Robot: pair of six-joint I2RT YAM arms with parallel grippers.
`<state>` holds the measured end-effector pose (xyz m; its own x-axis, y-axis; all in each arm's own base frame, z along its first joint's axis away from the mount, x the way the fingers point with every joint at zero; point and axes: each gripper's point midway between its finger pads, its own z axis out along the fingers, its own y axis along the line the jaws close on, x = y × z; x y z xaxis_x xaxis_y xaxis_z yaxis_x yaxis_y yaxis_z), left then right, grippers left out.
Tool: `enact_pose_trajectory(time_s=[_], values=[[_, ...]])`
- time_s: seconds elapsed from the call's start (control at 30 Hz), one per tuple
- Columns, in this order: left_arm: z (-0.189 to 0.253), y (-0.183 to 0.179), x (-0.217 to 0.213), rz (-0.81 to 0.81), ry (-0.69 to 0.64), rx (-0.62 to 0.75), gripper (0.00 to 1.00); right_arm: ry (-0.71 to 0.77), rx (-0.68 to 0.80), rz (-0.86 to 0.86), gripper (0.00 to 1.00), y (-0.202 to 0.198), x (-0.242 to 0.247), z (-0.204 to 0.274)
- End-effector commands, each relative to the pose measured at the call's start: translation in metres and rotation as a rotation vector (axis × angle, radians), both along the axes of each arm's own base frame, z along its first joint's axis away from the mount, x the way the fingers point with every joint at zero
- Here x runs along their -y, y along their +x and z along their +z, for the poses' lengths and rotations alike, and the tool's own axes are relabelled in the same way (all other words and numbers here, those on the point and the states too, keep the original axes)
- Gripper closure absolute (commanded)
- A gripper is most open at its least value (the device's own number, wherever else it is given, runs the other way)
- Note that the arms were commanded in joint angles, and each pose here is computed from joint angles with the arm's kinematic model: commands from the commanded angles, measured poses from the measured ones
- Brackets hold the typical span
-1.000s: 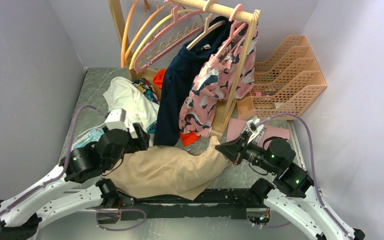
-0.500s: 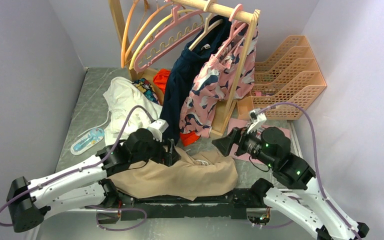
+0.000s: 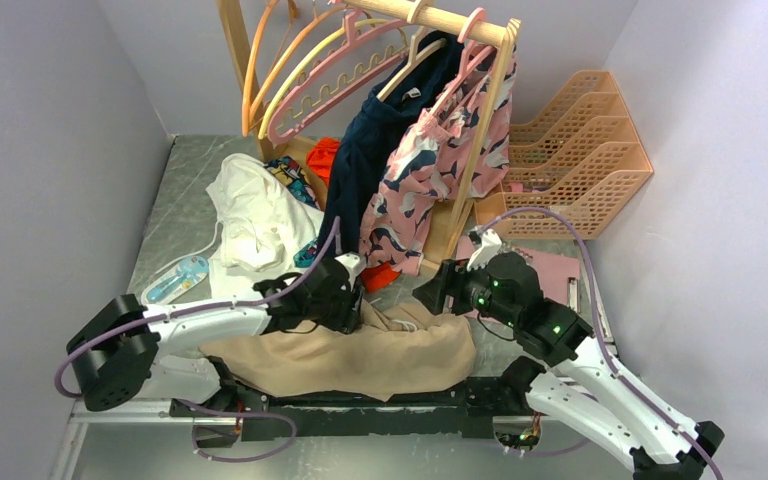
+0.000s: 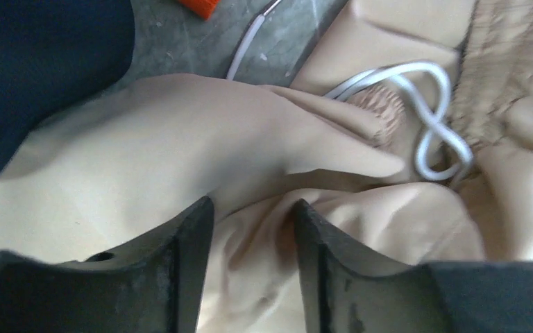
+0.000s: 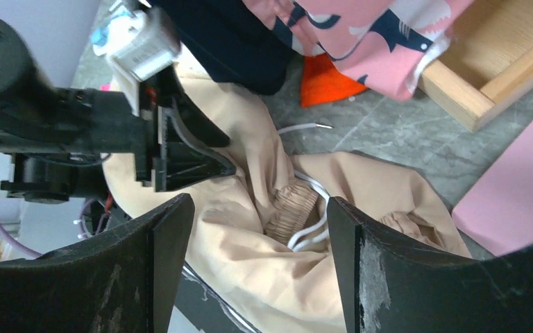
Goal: Place the shorts on the hanger
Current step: Adjust the shorts at the center of the board.
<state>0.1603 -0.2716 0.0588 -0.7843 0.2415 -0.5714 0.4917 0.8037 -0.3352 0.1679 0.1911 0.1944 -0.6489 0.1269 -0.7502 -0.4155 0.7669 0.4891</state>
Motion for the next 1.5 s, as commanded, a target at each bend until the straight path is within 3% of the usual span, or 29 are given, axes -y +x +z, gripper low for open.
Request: enact_pose_trajectory(time_s=[0.0,0.03,0.07,0.23,0.43,0.53,0.63,0.73,0.77,0.9,1.0,1.17,1.37,1.47], values=[[0.011,0.009,0.011,-0.005,-0.010,0.060,0.68,0.053,0.044,0.019,0.29,0.003,-0.007,0.012],[0.015,0.010,0.010,0.003,-0.010,0.076,0.88,0.049,0.045,0.024,0.31,0.003,-0.008,0.010],[0.021,0.010,0.008,0.015,-0.016,0.095,0.92,0.050,0.050,0.032,0.32,0.002,-0.008,0.011],[0.113,0.016,-0.010,0.084,-0.201,0.289,0.93,0.097,0.132,0.121,0.33,-0.001,-0.020,0.034],[0.302,0.014,-0.048,0.079,-0.509,0.725,0.93,0.158,0.394,0.191,0.32,0.007,-0.030,0.118],[0.368,-0.009,-0.066,0.026,-0.649,0.840,0.93,0.196,0.486,0.237,0.32,0.003,-0.034,0.148],[0.355,-0.020,-0.078,0.026,-0.679,0.810,0.93,0.229,0.493,0.260,0.30,-0.003,-0.037,0.145],[0.298,-0.014,-0.090,0.153,-0.629,0.667,0.89,0.193,0.399,0.252,0.30,0.000,-0.039,0.106],[0.280,-0.013,-0.092,0.190,-0.614,0.618,0.82,0.162,0.352,0.261,0.31,-0.001,-0.040,0.090],[0.248,-0.016,-0.089,0.220,-0.625,0.523,0.38,0.067,0.166,0.331,0.31,-0.009,-0.047,0.033],[0.236,-0.012,-0.089,0.242,-0.584,0.502,0.25,0.019,0.086,0.352,0.30,-0.011,-0.049,0.005],[0.224,-0.005,-0.082,0.253,-0.515,0.470,0.21,-0.068,-0.067,0.435,0.25,-0.023,-0.060,-0.040],[0.213,0.001,-0.074,0.235,-0.429,0.450,0.22,-0.255,-0.086,0.503,0.21,-0.046,-0.080,-0.074],[0.209,0.002,-0.073,0.237,-0.406,0.441,0.22,-0.314,-0.101,0.482,0.25,-0.045,-0.084,-0.092]])
